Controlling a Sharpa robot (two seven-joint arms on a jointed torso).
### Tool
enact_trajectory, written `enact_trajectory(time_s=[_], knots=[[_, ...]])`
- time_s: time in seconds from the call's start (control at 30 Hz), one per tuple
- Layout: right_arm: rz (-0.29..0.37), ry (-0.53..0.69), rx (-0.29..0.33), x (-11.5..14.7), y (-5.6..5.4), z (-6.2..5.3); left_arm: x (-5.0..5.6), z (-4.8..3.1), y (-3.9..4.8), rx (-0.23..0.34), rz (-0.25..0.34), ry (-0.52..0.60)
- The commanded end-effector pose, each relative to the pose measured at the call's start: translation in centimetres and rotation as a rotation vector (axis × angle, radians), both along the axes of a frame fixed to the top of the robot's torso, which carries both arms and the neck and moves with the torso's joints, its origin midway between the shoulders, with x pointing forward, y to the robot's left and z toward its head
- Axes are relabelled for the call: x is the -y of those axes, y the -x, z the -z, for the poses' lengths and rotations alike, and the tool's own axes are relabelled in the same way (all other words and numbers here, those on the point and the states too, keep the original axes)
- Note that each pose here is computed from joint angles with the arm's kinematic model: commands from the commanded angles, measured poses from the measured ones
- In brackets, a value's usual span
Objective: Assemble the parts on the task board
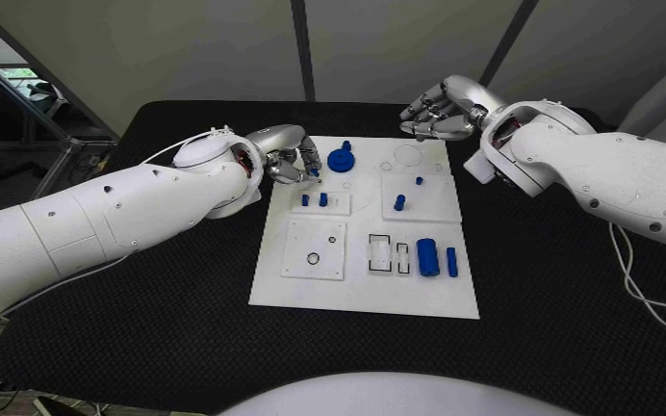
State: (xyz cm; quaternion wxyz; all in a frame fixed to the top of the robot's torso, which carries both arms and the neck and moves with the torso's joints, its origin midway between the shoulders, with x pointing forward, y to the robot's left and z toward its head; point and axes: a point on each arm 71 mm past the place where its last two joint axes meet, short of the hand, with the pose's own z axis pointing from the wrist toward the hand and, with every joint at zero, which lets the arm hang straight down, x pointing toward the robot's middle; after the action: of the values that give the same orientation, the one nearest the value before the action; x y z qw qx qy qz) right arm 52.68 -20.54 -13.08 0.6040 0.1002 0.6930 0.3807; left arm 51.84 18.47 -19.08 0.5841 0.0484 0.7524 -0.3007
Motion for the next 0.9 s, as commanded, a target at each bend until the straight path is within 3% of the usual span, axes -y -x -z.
enact_trajectory(time_s=[0.03, 0.9], knots=[[-0.008, -0.003, 0.005, -0.14, 0.01, -0.15, 0.14, 0.08, 0.0, -0.021, 0.004, -0.002], [-0.012, -0.004, 0.006, -0.34, 0.02, -0.16, 1.11, 0.8, -0.25, -0.051, 0.017, -0.034]])
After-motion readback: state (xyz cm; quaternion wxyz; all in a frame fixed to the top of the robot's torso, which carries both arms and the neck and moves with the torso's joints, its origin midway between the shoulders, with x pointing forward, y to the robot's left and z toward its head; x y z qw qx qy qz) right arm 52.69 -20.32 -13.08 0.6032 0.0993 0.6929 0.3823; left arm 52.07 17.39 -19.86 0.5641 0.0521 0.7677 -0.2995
